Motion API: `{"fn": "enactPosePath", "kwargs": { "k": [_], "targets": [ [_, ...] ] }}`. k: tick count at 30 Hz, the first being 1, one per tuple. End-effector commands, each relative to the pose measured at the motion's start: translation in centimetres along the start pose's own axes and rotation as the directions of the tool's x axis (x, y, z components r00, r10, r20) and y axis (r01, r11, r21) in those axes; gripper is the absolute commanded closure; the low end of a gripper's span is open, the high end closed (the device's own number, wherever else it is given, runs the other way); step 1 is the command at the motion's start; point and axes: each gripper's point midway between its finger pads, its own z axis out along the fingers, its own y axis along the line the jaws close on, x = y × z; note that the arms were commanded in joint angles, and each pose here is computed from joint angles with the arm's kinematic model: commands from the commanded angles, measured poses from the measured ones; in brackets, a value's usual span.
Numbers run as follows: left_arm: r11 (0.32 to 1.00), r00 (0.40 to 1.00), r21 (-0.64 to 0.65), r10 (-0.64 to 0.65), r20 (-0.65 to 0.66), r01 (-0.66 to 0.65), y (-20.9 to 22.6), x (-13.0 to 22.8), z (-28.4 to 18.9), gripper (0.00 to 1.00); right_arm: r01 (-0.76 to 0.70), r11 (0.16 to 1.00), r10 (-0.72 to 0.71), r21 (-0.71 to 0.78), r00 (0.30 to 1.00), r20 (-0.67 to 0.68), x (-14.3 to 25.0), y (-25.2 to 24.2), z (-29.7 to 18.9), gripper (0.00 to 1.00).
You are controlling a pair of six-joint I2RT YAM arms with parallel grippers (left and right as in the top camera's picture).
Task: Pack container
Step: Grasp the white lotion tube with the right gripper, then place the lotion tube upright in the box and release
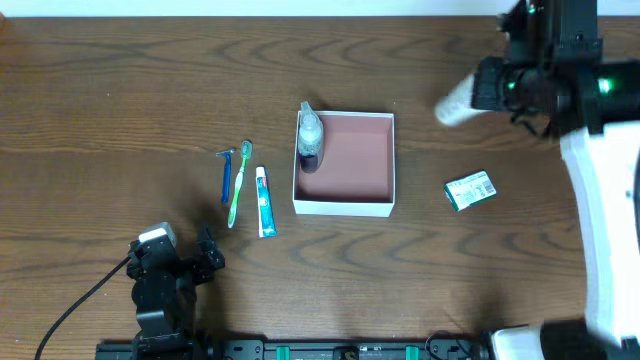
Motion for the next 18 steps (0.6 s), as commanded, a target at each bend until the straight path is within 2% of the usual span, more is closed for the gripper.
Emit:
{"fn": "enactPosePath", "kwargs": {
  "k": [1, 10, 18],
  "targets": [
    [1.000, 1.000, -0.008, 0.022, -0.010, -0.022, 0.2, 0.6, 0.3, 0.02, 0.021, 0.995, -0.010, -0.099, 0.994, 0.109, -0.8, 4.1, -4.5, 0.98],
    [1.000, 1.000, -0.008, 0.022, -0.010, -0.022, 0.2, 0.6, 0.3, 0.02, 0.021, 0.991, -0.028, -0.133, 0.998, -0.053, 3.0, 7.5, -2.4, 0.98],
    [1.000, 1.000, -0.008, 0.022, -0.010, -0.022, 0.2, 0.6, 0.3, 0.02, 0.014, 0.995, -0.033, -0.100, 0.981, -0.193, 4.5, 9.0, 4.2, 0.99]
  ]
}}
